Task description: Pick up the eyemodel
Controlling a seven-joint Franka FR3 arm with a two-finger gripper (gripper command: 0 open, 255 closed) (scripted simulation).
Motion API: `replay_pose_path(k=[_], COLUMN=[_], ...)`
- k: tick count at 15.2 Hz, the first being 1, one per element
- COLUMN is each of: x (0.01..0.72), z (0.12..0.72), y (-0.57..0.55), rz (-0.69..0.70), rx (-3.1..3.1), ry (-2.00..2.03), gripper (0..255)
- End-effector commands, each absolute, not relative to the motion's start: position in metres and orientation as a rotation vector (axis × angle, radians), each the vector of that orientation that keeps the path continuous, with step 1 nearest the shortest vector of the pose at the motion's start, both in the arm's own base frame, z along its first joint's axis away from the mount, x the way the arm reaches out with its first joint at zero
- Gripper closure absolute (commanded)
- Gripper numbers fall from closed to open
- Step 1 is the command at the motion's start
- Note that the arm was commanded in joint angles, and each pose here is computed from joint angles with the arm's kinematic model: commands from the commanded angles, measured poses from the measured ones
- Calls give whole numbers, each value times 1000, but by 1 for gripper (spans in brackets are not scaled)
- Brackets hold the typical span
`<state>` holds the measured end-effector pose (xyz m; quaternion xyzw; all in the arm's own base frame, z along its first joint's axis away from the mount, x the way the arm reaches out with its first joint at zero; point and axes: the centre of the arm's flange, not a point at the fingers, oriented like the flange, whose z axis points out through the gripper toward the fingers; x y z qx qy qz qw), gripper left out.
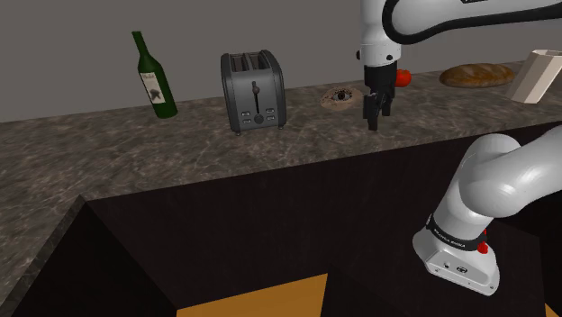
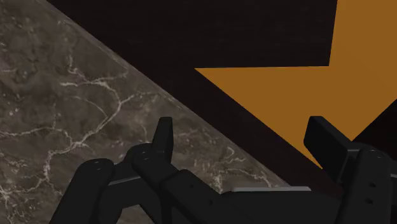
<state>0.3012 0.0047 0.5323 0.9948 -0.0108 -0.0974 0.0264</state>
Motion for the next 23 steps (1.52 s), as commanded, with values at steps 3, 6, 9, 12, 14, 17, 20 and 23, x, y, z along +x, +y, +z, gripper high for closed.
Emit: replay_pose_path(k=[3,6,9,12,14,17,20,23], x=[314,334,355,378,393,417,442,468], z=[531,530,529,529,529,531,533,535], y=[-15,-45,-73,-101,-119,-145,-171,-195], rz=[-272,-229,-186,-143,-114,-71,-29,14], rx=[3071,3066,3060,3052,3045,3034,3022,3008], ry=[5,61,117,173,210,265,320,374], gripper=[0,0,0,0,0,0,0,0])
